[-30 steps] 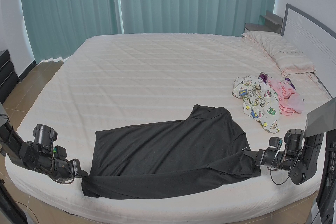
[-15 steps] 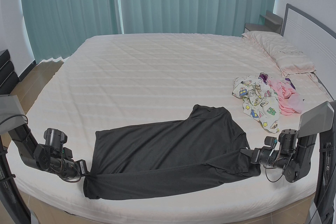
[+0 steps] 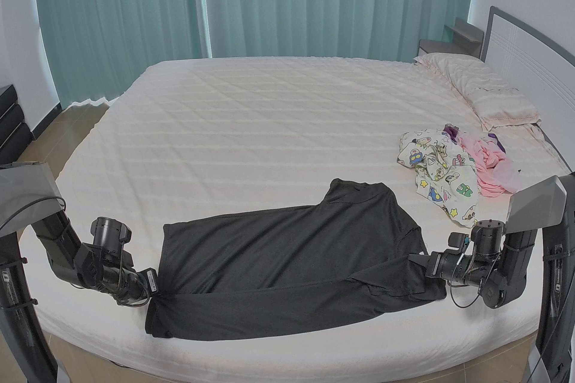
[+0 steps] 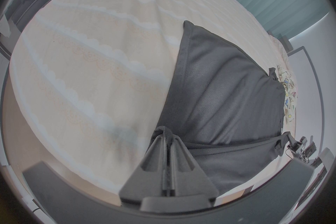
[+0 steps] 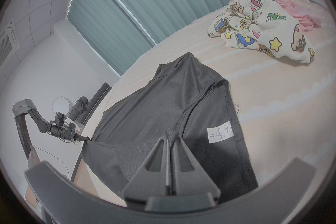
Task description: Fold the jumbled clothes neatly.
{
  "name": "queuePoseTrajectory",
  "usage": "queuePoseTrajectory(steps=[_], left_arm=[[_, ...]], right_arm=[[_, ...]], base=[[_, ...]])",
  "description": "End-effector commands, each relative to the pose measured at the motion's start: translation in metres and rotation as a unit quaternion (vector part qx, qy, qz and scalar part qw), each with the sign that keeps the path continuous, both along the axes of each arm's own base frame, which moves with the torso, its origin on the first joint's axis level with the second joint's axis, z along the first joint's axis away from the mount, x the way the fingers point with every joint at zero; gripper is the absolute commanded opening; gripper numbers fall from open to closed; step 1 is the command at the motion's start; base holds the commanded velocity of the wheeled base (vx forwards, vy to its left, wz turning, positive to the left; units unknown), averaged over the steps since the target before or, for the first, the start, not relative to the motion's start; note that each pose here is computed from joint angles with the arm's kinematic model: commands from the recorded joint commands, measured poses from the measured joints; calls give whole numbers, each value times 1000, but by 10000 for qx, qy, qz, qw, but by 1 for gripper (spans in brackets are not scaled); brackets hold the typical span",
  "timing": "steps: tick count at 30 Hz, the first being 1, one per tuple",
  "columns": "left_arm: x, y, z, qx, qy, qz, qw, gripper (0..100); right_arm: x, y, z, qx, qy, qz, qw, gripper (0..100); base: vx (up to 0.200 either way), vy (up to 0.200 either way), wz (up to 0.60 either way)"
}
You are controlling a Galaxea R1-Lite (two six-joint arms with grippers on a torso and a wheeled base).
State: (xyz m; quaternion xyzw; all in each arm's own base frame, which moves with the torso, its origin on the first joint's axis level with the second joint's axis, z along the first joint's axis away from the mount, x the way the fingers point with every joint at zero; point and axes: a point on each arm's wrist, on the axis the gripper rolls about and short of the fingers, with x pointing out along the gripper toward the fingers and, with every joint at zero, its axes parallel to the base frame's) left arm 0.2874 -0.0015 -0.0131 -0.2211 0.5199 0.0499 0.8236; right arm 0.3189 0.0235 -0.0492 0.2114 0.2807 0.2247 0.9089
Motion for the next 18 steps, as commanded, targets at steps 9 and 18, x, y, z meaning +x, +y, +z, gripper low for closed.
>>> queuePoseTrajectory(steps=[9,18], left_arm=[[7,-9,-9,224,88,94,9997,0],[9,-14,-13,412,119,104,9990,0]], right_arm=[[3,-1,-11,-10,101,-21,9999,0],[5,-1,-17,-15,147,-28,9999,100]], base=[[0,0,0],[0,0,0]])
